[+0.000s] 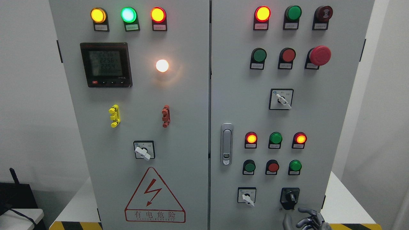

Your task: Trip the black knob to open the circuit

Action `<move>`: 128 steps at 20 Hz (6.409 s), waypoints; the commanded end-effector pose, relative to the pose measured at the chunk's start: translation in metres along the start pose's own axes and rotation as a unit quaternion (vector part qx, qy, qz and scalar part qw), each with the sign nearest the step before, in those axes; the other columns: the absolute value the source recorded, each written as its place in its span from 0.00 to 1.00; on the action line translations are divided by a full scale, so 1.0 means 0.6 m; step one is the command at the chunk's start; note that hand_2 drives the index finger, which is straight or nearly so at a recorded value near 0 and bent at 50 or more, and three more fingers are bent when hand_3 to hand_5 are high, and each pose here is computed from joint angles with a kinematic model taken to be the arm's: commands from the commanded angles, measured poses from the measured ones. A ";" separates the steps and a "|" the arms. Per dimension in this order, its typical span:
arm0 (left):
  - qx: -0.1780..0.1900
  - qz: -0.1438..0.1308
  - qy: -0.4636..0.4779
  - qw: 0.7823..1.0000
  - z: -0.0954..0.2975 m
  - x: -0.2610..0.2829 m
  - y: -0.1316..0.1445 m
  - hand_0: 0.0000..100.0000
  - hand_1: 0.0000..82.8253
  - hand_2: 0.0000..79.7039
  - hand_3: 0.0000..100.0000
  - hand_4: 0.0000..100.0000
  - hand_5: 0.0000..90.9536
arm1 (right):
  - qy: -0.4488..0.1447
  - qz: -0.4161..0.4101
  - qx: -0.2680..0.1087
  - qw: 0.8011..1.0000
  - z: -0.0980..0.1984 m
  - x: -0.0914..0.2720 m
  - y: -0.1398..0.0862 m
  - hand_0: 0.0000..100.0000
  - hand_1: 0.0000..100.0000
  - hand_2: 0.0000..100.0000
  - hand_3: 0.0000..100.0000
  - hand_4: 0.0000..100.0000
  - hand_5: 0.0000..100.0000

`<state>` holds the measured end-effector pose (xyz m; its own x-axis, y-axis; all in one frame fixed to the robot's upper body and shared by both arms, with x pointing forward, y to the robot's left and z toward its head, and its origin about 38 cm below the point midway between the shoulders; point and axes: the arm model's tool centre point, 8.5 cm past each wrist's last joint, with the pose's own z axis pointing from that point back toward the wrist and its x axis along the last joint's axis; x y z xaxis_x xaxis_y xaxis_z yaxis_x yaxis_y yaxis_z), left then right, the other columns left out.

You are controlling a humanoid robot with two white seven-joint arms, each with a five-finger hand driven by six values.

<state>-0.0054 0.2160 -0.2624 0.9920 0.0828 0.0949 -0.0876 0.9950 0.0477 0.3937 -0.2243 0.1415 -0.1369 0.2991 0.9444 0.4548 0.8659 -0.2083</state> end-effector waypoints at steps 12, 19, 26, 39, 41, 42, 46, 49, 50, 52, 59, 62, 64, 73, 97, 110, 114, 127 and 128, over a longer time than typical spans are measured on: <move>-0.002 -0.017 -0.005 1.000 -0.001 0.008 -0.001 0.12 0.47 0.00 0.00 0.00 0.00 | 0.013 0.003 -0.015 1.000 -0.017 -0.011 0.002 0.29 0.77 0.43 0.78 0.89 0.97; -0.002 -0.016 -0.005 1.000 -0.001 0.008 -0.001 0.12 0.47 0.00 0.00 0.00 0.00 | 0.014 0.002 -0.013 1.000 -0.017 -0.011 0.004 0.29 0.77 0.44 0.79 0.89 0.97; -0.002 -0.016 -0.005 1.000 -0.001 0.008 -0.001 0.12 0.47 0.00 0.00 0.00 0.00 | 0.011 -0.002 -0.007 1.000 -0.014 -0.007 0.009 0.32 0.76 0.44 0.79 0.89 0.97; -0.002 -0.017 -0.005 1.000 -0.001 0.008 -0.001 0.12 0.47 0.00 0.00 0.00 0.00 | 0.004 -0.004 -0.005 1.000 -0.025 0.003 0.014 0.33 0.76 0.45 0.80 0.89 0.97; -0.002 -0.016 -0.005 1.000 -0.001 0.008 -0.001 0.12 0.47 0.00 0.00 0.00 0.00 | 0.005 -0.003 -0.005 1.000 -0.025 0.002 0.014 0.32 0.77 0.46 0.80 0.89 0.97; -0.003 -0.017 -0.005 1.000 -0.001 0.008 -0.003 0.12 0.47 0.00 0.00 0.00 0.00 | 0.005 -0.003 -0.005 1.000 -0.025 0.002 0.014 0.32 0.77 0.46 0.80 0.89 0.97; -0.002 -0.017 -0.005 1.000 -0.001 0.008 -0.001 0.12 0.47 0.00 0.00 0.00 0.00 | 0.005 -0.003 -0.004 1.000 -0.027 0.003 0.016 0.30 0.79 0.47 0.81 0.89 0.97; -0.002 -0.016 -0.005 1.000 -0.001 0.008 -0.001 0.12 0.47 0.00 0.00 0.00 0.00 | 0.006 -0.001 -0.005 1.000 -0.028 0.001 0.015 0.28 0.81 0.47 0.81 0.90 0.97; -0.002 -0.017 -0.005 1.000 -0.001 0.008 -0.001 0.12 0.47 0.00 0.00 0.00 0.00 | 0.006 -0.001 -0.005 1.000 -0.028 0.001 0.015 0.28 0.81 0.47 0.81 0.90 0.97; -0.002 -0.016 -0.005 1.000 -0.001 0.008 -0.001 0.12 0.47 0.00 0.00 0.00 0.00 | 0.006 -0.001 -0.005 1.000 -0.028 0.001 0.015 0.28 0.82 0.47 0.81 0.90 0.97; -0.002 -0.017 -0.005 1.000 -0.001 0.008 -0.001 0.12 0.47 0.00 0.00 0.00 0.00 | 0.007 0.000 -0.005 1.000 -0.029 0.000 0.014 0.28 0.81 0.47 0.81 0.90 0.97; -0.002 -0.016 -0.005 1.000 -0.001 0.008 -0.001 0.12 0.47 0.00 0.00 0.00 0.00 | 0.007 -0.001 -0.006 1.000 -0.032 0.002 0.015 0.34 0.81 0.48 0.81 0.90 0.97; -0.002 -0.016 -0.005 1.000 -0.001 0.008 -0.001 0.12 0.47 0.00 0.00 0.00 0.00 | 0.006 -0.001 -0.007 1.000 -0.033 0.002 0.015 0.38 0.81 0.48 0.81 0.89 0.97; -0.002 -0.016 -0.005 1.000 -0.001 0.008 -0.001 0.12 0.47 0.00 0.00 0.00 0.00 | 0.008 -0.001 -0.008 1.000 -0.035 0.002 0.015 0.45 0.80 0.48 0.81 0.89 0.97; -0.003 -0.016 -0.004 1.000 -0.001 0.008 -0.003 0.12 0.47 0.00 0.00 0.00 0.00 | 0.011 0.000 -0.005 1.000 -0.035 0.004 0.018 0.49 0.81 0.52 0.83 0.90 0.97; -0.002 -0.017 -0.005 1.000 -0.001 0.008 -0.001 0.12 0.47 0.00 0.00 0.00 0.00 | 0.012 -0.002 -0.004 1.000 -0.035 0.003 0.019 0.50 0.81 0.53 0.84 0.90 0.97; -0.002 -0.017 -0.005 1.000 -0.001 0.008 -0.001 0.12 0.47 0.00 0.00 0.00 0.00 | 0.012 -0.004 -0.003 1.000 -0.035 0.003 0.020 0.51 0.80 0.54 0.85 0.90 0.97; -0.002 -0.017 -0.005 1.000 -0.001 0.008 -0.001 0.12 0.47 0.00 0.00 0.00 0.00 | 0.011 -0.009 -0.004 1.000 -0.039 0.008 0.020 0.51 0.77 0.59 0.88 0.92 0.97; -0.002 -0.016 -0.005 1.000 -0.001 0.008 -0.001 0.12 0.47 0.00 0.00 0.00 0.00 | 0.010 -0.008 -0.003 1.000 -0.038 0.008 0.021 0.51 0.77 0.59 0.88 0.92 0.97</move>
<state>-0.0054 0.2161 -0.2624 0.9920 0.0828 0.0948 -0.0876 0.9950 0.0478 0.4178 -0.2223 0.1469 -0.1195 0.2783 0.9530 0.4600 0.8662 -0.1952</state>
